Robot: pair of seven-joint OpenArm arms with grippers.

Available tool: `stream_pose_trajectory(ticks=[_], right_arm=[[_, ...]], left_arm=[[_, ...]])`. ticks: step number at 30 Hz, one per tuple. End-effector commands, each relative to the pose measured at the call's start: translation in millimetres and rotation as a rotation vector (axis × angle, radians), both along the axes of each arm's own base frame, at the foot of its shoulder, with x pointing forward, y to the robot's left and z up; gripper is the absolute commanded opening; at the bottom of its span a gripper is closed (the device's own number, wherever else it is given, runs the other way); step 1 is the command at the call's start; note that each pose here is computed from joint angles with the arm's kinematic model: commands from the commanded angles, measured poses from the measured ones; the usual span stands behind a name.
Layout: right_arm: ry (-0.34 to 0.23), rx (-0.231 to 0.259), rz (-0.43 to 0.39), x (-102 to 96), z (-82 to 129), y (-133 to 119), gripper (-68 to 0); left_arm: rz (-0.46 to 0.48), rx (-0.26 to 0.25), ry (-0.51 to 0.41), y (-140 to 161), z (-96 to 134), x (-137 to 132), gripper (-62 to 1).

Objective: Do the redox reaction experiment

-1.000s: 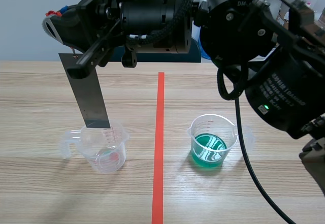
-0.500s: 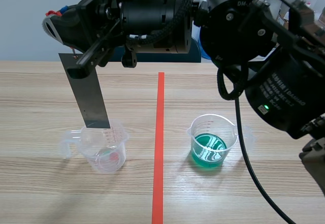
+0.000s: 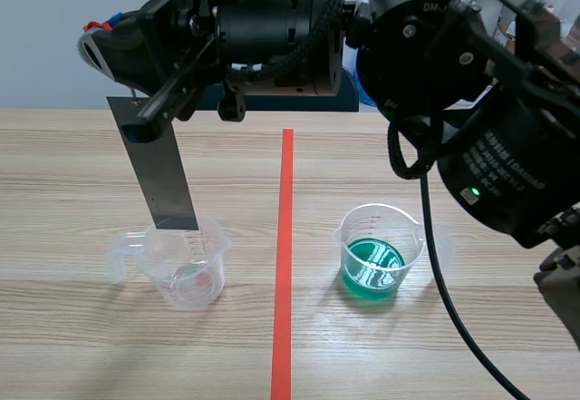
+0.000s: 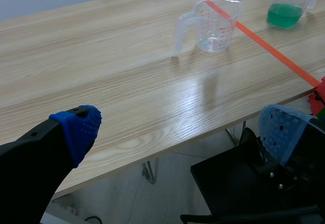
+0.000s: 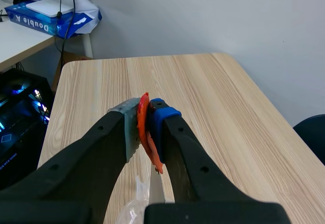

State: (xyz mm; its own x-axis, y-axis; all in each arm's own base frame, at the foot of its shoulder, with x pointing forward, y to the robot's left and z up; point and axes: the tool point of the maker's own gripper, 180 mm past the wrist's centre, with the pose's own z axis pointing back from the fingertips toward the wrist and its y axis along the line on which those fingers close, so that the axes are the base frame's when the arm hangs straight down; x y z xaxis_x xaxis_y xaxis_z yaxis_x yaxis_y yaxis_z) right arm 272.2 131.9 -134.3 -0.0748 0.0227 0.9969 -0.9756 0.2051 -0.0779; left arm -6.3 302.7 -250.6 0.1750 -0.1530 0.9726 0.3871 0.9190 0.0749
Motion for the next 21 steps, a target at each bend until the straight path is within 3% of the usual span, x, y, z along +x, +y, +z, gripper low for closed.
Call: stream_pose_trajectory(ticks=[1, 7, 21], right_arm=[[-0.020, 0.036, 0.006, 0.5, 11.6, 0.3, -66.9], [-0.010, 0.040, 0.004, 2.9, 6.2, 3.9, -66.9], [0.055, -0.012, -0.016, 18.3, -58.0, 19.1, -66.9]], left_arm=[[0.004, -0.021, -0.058, -1.2, 10.8, 3.6, 1.4], [0.004, -0.021, -0.058, -1.2, 10.8, 3.6, 1.4], [0.004, -0.021, -0.058, -1.2, 10.8, 3.6, 1.4]])
